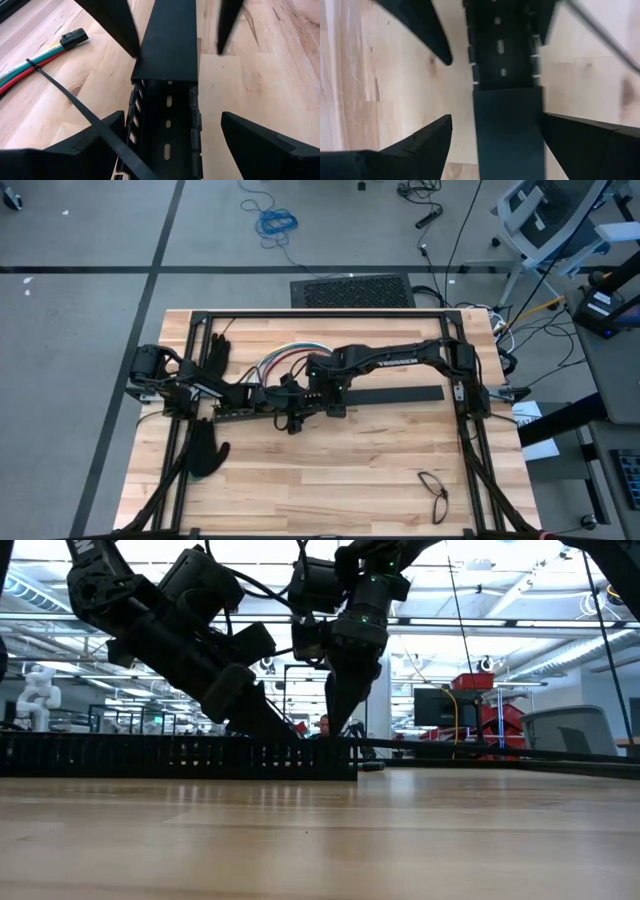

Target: Ziptie cables

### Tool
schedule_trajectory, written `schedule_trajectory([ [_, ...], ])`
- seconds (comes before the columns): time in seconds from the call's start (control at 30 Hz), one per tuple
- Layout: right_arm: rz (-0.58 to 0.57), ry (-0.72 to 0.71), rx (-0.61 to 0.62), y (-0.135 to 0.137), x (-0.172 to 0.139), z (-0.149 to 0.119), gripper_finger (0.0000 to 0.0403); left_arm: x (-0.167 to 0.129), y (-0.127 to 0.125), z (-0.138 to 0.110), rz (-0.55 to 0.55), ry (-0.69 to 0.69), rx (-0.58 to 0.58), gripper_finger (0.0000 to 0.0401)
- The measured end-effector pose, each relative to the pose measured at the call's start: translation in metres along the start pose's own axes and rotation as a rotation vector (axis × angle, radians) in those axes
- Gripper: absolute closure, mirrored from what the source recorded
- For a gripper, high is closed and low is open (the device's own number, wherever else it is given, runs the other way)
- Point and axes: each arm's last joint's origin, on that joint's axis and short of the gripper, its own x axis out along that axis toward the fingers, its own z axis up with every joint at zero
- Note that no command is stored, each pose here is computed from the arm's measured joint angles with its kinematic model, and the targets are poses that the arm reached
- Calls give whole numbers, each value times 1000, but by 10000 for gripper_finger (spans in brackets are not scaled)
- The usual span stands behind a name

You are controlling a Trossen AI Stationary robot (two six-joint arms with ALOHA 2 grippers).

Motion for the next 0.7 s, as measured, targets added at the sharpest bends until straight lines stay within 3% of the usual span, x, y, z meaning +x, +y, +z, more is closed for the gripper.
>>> schedule_trajectory([
  [0.7,-71,-4,-35,6,7,3,108,0,0,0,1,-4,0,74],
])
